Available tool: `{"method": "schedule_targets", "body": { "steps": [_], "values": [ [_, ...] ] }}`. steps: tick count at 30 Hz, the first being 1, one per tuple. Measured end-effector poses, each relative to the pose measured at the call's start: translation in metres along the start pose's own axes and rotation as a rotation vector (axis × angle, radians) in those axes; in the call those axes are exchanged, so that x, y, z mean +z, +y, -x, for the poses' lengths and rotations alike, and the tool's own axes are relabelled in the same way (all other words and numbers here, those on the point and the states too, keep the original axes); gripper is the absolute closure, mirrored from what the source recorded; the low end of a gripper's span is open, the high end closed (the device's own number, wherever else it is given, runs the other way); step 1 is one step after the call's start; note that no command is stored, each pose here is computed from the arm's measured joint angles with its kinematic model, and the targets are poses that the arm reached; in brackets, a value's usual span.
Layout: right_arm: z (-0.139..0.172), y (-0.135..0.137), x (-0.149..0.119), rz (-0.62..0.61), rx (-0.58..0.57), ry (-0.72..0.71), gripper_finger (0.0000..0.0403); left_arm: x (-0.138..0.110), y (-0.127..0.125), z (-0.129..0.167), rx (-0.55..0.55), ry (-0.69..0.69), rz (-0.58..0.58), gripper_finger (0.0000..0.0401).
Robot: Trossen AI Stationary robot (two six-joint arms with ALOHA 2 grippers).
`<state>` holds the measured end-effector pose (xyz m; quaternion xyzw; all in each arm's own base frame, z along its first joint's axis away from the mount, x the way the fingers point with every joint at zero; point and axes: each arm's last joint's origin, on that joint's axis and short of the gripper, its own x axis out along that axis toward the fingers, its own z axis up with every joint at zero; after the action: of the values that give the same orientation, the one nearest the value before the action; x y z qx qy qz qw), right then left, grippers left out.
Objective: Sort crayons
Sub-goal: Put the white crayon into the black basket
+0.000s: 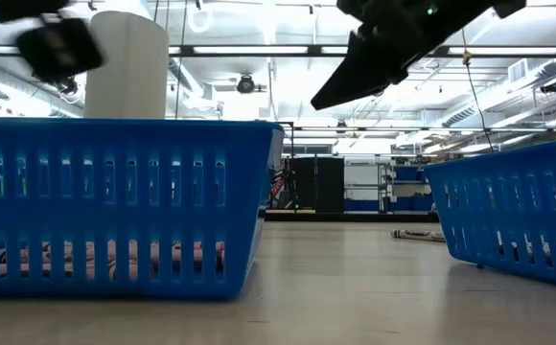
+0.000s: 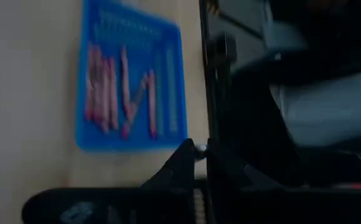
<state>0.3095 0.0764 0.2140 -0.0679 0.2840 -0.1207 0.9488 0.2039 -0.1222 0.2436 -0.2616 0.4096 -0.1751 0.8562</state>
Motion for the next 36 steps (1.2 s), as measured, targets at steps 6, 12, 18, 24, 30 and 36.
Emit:
{"method": "schedule_targets", "body": {
  "steps": [6,12,18,24,30,36],
  "values": [
    [-0.008,-0.016,0.001,-0.026,-0.046,0.011,0.0313,-0.031,-0.02,-0.004,0.044,0.087,0.108,0.0369],
    [-0.012,-0.025,0.001,-0.026,-0.069,0.017,0.0314,-0.055,-0.035,-0.004,0.114,0.056,0.197,0.0369],
    [-0.013,-0.028,0.004,-0.017,-0.066,-0.003,0.0313,-0.074,-0.036,-0.016,0.202,0.109,0.28,0.0369],
    [-0.014,-0.029,0.006,-0.015,-0.026,-0.021,0.0314,-0.083,-0.031,-0.03,0.275,0.174,0.337,0.0369],
    [-0.014,-0.029,0.006,-0.014,-0.02,-0.021,0.0314,-0.088,-0.025,-0.038,0.324,0.235,0.358,0.0366],
    [-0.014,-0.028,0.006,-0.014,0.0,-0.02,0.0315,-0.086,-0.02,-0.038,0.363,0.233,0.375,0.0313]
  ]
}}
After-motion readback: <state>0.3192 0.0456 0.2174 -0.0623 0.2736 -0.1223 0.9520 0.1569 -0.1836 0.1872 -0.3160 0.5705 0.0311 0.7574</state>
